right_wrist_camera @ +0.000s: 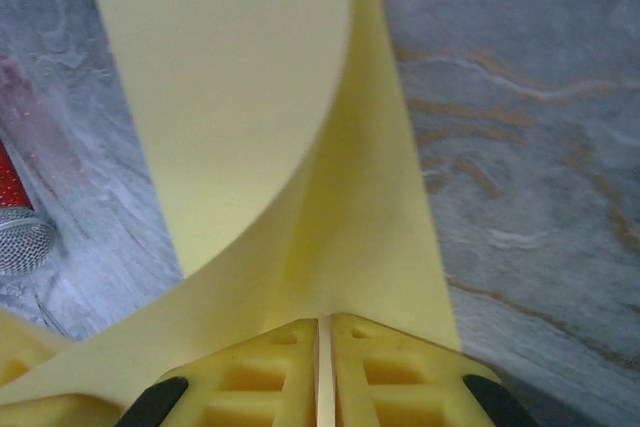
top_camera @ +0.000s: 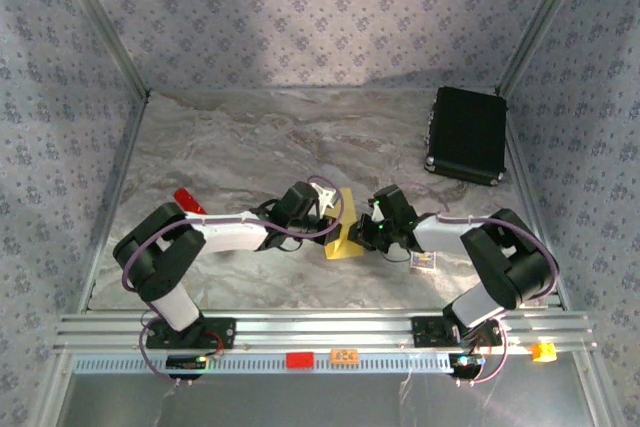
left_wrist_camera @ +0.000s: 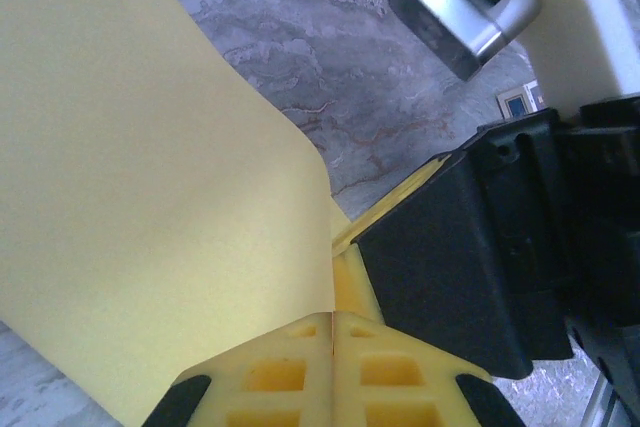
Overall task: Fold a paper plane with a square sheet of paper (pick it up from the middle)
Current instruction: Fold the triangle a second time at the center of the table.
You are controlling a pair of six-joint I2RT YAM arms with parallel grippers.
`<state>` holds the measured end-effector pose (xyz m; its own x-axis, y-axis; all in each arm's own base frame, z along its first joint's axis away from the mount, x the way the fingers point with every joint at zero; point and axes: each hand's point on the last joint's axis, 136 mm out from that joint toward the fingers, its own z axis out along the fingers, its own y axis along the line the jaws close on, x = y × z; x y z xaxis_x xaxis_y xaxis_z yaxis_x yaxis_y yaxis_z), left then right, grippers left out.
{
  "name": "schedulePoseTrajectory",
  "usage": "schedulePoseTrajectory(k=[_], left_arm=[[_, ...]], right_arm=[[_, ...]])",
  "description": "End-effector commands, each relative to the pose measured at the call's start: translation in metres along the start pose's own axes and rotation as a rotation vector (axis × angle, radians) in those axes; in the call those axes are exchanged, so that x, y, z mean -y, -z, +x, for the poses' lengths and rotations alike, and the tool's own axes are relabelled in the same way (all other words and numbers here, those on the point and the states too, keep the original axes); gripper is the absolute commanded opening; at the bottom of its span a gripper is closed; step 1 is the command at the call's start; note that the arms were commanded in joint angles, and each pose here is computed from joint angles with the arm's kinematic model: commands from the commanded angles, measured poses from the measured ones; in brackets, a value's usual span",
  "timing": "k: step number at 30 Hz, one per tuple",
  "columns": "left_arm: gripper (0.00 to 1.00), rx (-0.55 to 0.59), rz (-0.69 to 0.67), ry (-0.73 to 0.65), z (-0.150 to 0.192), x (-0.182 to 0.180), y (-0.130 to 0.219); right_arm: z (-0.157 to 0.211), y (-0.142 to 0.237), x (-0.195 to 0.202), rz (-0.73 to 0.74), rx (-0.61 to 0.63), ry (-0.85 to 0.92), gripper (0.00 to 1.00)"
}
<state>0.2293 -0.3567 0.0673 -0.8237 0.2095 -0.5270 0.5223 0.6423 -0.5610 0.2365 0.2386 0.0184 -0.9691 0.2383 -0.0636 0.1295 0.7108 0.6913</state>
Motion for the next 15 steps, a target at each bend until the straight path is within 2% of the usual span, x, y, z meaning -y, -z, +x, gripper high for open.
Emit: schedulePoseTrajectory(k=[1,5,15], left_arm=[[0.0,-0.007,-0.016,-0.008,-0.001,-0.005,-0.001],[0.01,-0.005,-0.023,0.012,-0.003,-0.012,-0.002],[0.01,-0.028,-0.066,0.025,-0.001,-0.03,-0.011]], right_arm=[[0.008,-0.003,0.02,0.069,-0.025,-0.037,0.13],[0.007,0.0,0.032,0.153,-0.021,-0.026,0.13],[0.005,0.002,0.027,0.134,-0.007,-0.008,0.13]])
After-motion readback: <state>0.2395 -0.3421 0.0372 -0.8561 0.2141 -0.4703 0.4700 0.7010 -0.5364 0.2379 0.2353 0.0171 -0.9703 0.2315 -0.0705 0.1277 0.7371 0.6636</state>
